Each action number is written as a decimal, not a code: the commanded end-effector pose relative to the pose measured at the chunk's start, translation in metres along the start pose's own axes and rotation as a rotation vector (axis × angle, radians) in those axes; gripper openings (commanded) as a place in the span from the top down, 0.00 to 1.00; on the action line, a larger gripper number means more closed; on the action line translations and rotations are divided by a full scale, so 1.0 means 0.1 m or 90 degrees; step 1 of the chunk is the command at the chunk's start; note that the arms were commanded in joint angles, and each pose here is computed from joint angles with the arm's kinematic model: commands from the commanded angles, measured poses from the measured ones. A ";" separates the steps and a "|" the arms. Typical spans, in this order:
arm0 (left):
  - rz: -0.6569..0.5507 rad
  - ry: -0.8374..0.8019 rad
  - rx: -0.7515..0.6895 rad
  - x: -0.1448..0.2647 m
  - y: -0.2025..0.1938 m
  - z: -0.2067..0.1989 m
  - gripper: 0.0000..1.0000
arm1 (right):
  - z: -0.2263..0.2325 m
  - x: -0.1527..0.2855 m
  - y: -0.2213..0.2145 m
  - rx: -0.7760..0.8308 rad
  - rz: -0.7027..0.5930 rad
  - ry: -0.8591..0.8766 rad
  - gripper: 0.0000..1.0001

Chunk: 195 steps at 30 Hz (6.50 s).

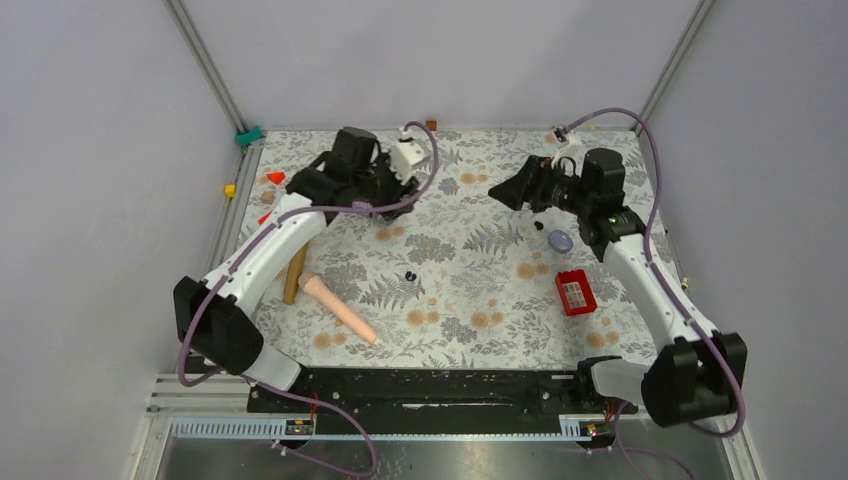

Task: Insert the wireless bluetooth earbuds into the charging case
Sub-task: Pick up the charging case at the center of the board, then open the charging case.

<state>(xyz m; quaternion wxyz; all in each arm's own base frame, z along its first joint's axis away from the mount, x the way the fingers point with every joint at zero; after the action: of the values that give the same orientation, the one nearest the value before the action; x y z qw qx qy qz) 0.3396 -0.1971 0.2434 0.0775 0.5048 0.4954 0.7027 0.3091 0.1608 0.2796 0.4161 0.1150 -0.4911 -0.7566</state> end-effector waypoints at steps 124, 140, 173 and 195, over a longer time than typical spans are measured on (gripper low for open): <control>0.006 -0.627 0.003 0.08 0.12 -1.76 0.84 | 1.09 -0.07 -0.77 0.260 0.267 0.465 0.87; -0.123 -0.531 0.101 0.21 0.41 -1.46 0.94 | 0.96 -0.19 -0.24 0.131 0.114 0.344 0.31; -0.177 -0.532 0.245 0.09 0.44 -1.23 0.96 | 0.89 -0.24 -0.32 0.058 -0.025 0.454 0.49; -0.189 -0.533 0.238 0.16 0.46 -1.22 0.95 | 0.88 -0.33 -0.45 0.054 0.018 0.453 0.57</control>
<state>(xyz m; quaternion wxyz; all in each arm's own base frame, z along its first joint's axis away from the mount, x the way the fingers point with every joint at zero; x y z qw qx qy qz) 0.2560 -0.2891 0.2702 0.2368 0.6938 0.6082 0.3044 0.2609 0.2467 0.2691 0.5628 0.3533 -0.3379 -0.6665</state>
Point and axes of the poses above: each gripper's point midway between its finger pads, its own x axis back along the fingers, its own z axis along the line the jaws close on, y = z × x, the point moved 3 cm from there along x, back along the fingers, and after that the axes turned 5 degrees about x, right-handed, at the moved point
